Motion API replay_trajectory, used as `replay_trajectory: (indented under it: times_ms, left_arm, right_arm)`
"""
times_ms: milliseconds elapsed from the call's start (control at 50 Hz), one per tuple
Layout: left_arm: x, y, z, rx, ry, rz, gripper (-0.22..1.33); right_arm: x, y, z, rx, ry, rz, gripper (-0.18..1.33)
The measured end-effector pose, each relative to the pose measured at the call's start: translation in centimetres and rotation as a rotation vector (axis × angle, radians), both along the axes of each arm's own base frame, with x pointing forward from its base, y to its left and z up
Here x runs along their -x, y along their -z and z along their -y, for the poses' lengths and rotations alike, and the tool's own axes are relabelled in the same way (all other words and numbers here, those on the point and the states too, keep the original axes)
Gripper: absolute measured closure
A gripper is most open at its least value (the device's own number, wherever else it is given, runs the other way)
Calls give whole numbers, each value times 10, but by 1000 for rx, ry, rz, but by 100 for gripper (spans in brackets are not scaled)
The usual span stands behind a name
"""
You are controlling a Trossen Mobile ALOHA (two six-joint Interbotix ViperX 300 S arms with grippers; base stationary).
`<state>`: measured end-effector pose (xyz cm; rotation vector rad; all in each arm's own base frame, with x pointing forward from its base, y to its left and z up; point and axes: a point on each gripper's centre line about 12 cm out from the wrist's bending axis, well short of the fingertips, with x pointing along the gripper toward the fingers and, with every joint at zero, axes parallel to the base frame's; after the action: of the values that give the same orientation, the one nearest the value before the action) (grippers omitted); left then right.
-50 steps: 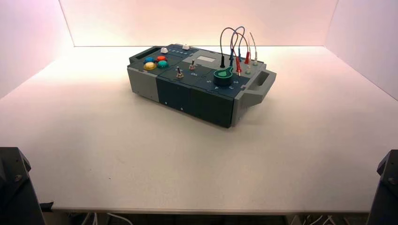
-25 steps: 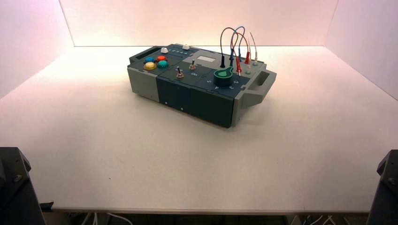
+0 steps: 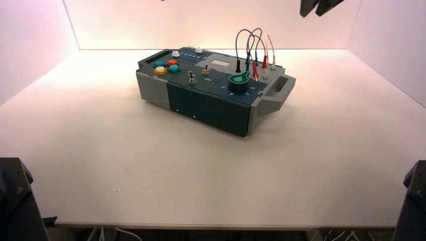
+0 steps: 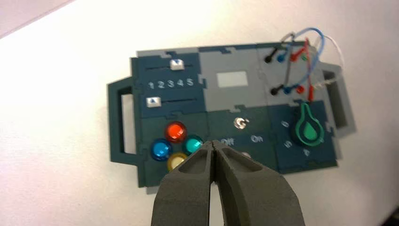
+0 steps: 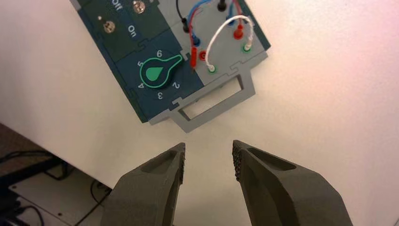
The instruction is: Insert the red wire.
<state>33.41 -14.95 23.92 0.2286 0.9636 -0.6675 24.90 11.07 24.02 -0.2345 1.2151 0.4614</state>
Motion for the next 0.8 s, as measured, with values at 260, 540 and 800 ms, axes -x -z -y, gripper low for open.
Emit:
replay_trajectory:
  times_ms: [260,540,800]
  left_arm:
    - [2,-1,3,-10,38,-73,128]
    - [5,0,4,-20,61,-98,128]
    - [5,1,4,-25,68,-99,128]
  right_arm:
    - [-19,14,-11,13,-41,-65,11]
    - [-41,31,-24,13,-111,-119,11]
    - [-61,46,-39,-16,-149,-183,11]
